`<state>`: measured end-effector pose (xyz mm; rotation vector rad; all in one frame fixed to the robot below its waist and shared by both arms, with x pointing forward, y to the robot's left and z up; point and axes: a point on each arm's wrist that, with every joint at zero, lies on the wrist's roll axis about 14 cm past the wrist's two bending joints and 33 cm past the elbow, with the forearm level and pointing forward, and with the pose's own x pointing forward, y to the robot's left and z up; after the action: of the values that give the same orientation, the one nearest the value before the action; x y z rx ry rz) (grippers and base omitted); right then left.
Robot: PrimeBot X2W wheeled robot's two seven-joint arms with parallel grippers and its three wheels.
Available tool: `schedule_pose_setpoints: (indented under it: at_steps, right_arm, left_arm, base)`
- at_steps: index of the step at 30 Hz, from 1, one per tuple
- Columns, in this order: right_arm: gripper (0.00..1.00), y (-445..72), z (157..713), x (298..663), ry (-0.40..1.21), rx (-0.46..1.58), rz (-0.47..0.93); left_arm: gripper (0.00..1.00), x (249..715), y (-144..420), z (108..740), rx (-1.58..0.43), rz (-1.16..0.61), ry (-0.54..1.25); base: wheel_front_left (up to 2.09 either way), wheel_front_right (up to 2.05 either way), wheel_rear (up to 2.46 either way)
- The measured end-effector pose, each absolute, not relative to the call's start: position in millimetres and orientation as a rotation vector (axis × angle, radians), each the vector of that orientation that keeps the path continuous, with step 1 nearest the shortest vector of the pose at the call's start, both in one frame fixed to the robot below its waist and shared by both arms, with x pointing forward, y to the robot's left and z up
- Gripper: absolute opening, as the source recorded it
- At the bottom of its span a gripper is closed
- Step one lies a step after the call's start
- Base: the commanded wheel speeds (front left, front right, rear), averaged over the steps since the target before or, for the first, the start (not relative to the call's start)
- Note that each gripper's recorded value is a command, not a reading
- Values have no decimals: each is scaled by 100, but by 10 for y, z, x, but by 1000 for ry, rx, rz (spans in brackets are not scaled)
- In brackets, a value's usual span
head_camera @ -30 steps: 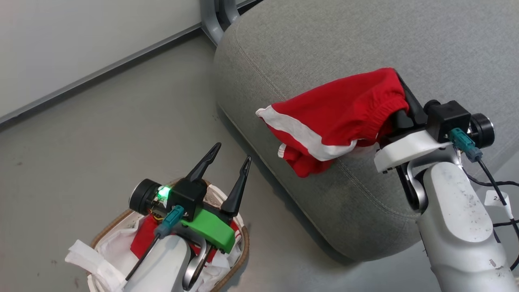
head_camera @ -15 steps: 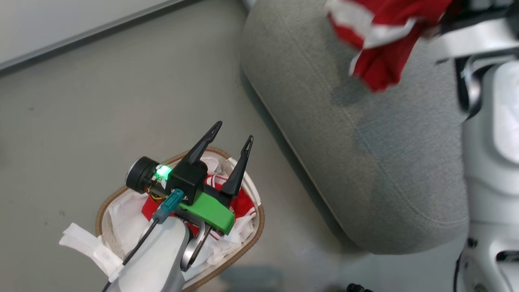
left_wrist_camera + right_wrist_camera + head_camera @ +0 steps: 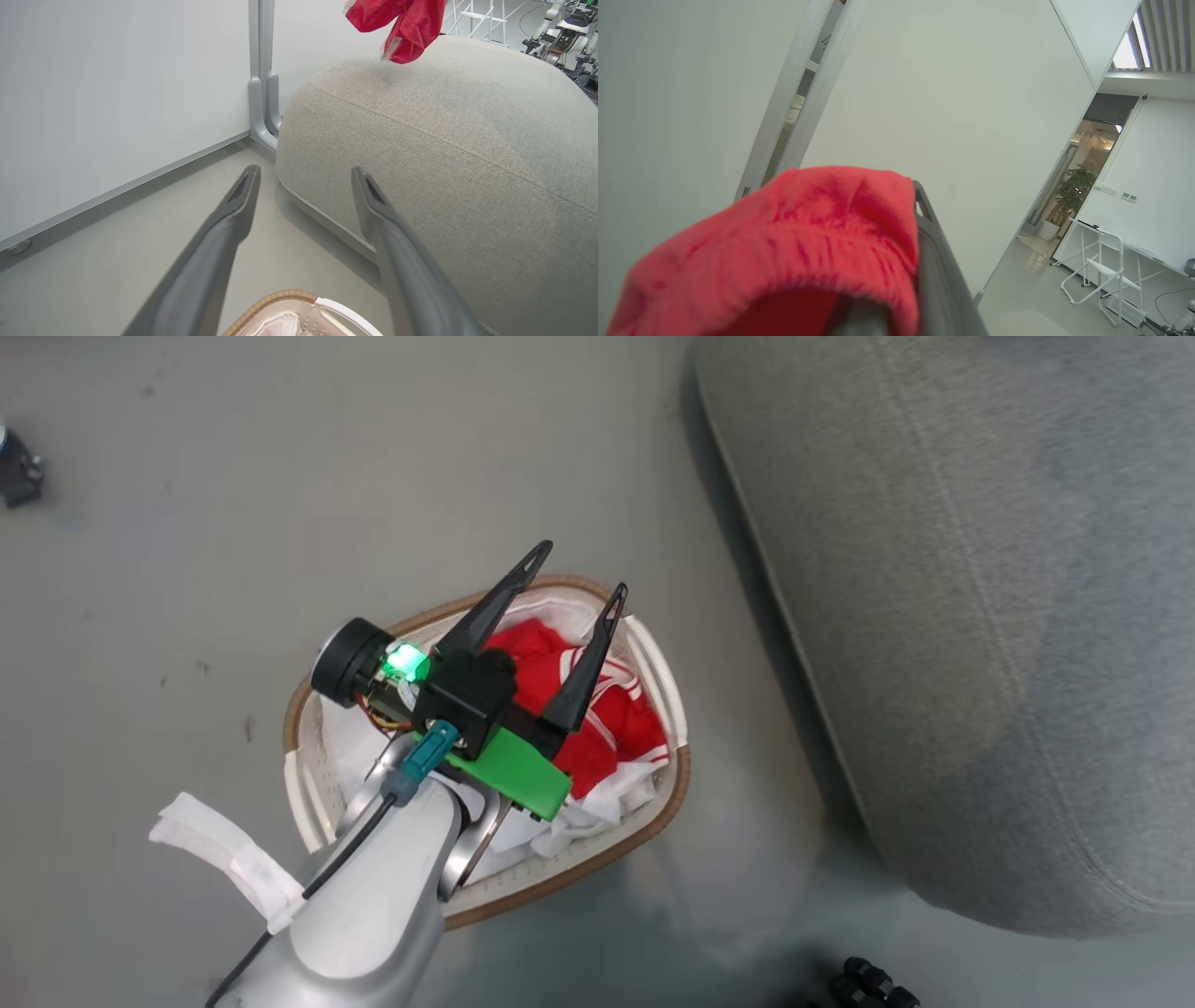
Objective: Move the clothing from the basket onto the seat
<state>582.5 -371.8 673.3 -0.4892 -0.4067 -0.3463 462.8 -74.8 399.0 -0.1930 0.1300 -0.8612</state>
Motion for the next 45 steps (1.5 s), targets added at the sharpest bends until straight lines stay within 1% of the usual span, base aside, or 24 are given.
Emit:
schedule_pose_setpoints:
  at_steps: [5, 8, 14, 17, 18, 19, 20, 21, 22, 23, 29, 38, 45]
  right_arm:
    - [0, -4018, 6251, 5963, -296, -479, -410]
    - [0, -4098, 5736, 6016, -181, -469, -415]
    - [0, -4070, 4769, 5932, 21, -397, -413]
    - [0, -4046, 4504, 5843, 83, -384, -410]
    - [7, -4037, 4458, 5811, 94, -380, -411]
    - [16, -4036, 4430, 5779, 103, -381, -411]
    - [34, -4040, 4409, 5739, 111, -381, -414]
    - [47, -4044, 4396, 5698, 119, -383, -416]
    - [80, -4050, 4390, 5665, 124, -385, -417]
    - [100, -4051, 4387, 5631, 129, -387, -417]
    - [100, -3988, 4389, 5425, 144, -386, -404]
    - [100, -3738, 4343, 5039, 178, -347, -347]
    - [100, -3538, 4613, 4918, 124, -329, -293]
  left_arm:
    - [100, 4690, -577, 3781, -194, -812, 171]
    - [100, 4706, -473, 3625, -194, -783, 206]
    - [100, 4698, -344, 3405, -195, -746, 258]
    - [100, 4693, -320, 3377, -195, -737, 267]
    - [100, 4693, -316, 3380, -194, -736, 267]
    - [100, 4696, -315, 3391, -193, -735, 265]
    - [100, 4699, -314, 3407, -192, -735, 262]
    - [100, 4703, -313, 3426, -190, -734, 258]
    - [100, 4708, -314, 3449, -189, -734, 253]
    - [100, 4714, -314, 3475, -189, -733, 247]
    - [100, 4698, -297, 3622, -187, -722, 225]
    - [100, 4671, -187, 3916, -200, -668, 183]
    - [100, 4611, -7, 4210, -207, -599, 135]
  base:
    - [0, 0, 0]
    - [0, 0, 0]
    - [0, 0, 0]
    - [0, 0, 0]
    - [0, 0, 0]
    - [0, 0, 0]
    - [0, 0, 0]
    - [0, 0, 0]
    - [0, 0, 0]
    - [0, 0, 0]
    - [0, 0, 0]
    - [0, 0, 0]
    - [0, 0, 0]
